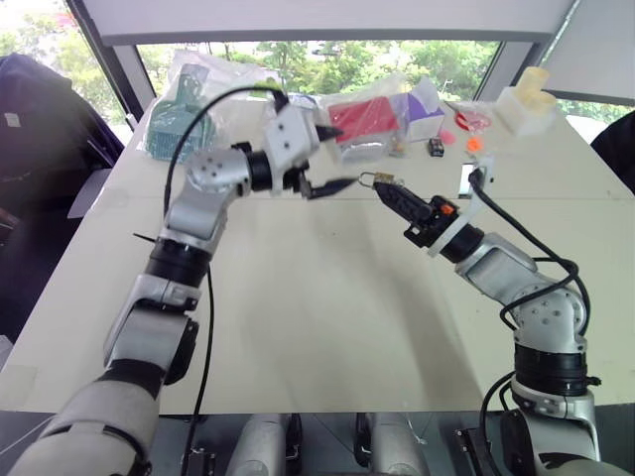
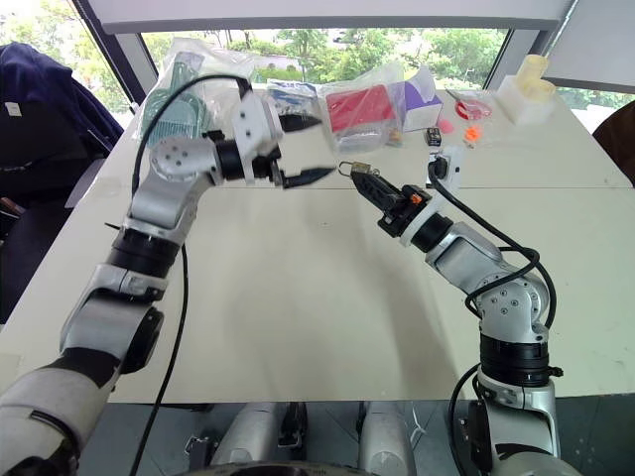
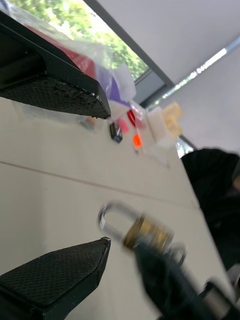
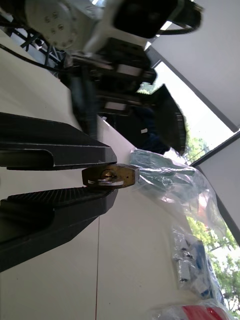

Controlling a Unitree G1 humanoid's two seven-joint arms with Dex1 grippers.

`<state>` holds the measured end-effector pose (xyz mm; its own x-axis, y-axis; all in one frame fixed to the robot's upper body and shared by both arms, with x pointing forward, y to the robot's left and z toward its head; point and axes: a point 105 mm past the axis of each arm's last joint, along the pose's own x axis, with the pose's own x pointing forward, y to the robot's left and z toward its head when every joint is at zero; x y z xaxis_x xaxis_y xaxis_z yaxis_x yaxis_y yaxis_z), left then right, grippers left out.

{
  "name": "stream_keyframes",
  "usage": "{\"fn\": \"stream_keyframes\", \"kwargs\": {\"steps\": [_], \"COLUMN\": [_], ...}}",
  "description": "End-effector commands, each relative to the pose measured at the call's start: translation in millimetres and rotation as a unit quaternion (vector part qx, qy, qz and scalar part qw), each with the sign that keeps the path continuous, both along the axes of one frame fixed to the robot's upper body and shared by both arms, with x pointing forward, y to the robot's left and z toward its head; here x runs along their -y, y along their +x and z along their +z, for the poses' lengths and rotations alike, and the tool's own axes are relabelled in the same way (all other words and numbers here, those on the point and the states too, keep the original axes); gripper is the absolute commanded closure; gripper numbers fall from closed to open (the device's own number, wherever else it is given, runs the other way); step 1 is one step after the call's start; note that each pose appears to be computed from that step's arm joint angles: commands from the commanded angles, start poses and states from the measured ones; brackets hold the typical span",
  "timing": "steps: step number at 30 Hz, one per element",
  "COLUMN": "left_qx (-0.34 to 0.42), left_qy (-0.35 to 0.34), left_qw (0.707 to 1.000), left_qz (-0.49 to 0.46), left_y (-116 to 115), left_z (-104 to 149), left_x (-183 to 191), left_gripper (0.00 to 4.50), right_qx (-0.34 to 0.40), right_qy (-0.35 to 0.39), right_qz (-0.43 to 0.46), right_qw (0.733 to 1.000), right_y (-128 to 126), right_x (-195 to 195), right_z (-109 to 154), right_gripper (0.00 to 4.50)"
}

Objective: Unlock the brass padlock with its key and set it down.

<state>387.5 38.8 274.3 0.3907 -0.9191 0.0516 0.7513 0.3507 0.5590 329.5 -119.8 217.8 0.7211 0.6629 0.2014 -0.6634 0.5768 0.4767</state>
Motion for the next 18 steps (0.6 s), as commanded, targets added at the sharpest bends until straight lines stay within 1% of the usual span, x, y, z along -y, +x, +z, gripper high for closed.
{"fn": "stream_keyframes", "kwargs": {"steps": [1,5,11,18], "left_qx": [-0.004,-0.008,-0.014,-0.01], "left_qy": [-0.022,-0.011,0.003,0.007], "left_qw": [1.0,0.999,0.999,0.999], "left_qz": [-0.019,-0.043,-0.05,-0.038], "left_y": [-1,-3,-2,2], "left_z": [10,5,0,-1], "left_x": [8,19,15,13], "left_gripper": [0.58,0.58,0.58,0.58], "right_qx": [0.036,0.044,0.047,0.05], "right_qy": [0.002,0.003,0.004,0.007], "right_qz": [0.005,0.004,0.0,0.016], "right_qw": [0.999,0.999,0.999,0.999], "right_y": [-3,-4,-4,-7], "right_x": [0,0,2,-4], "right_z": [18,23,25,26], "right_gripper": [4.4,4.4,4.4,4.4]}}
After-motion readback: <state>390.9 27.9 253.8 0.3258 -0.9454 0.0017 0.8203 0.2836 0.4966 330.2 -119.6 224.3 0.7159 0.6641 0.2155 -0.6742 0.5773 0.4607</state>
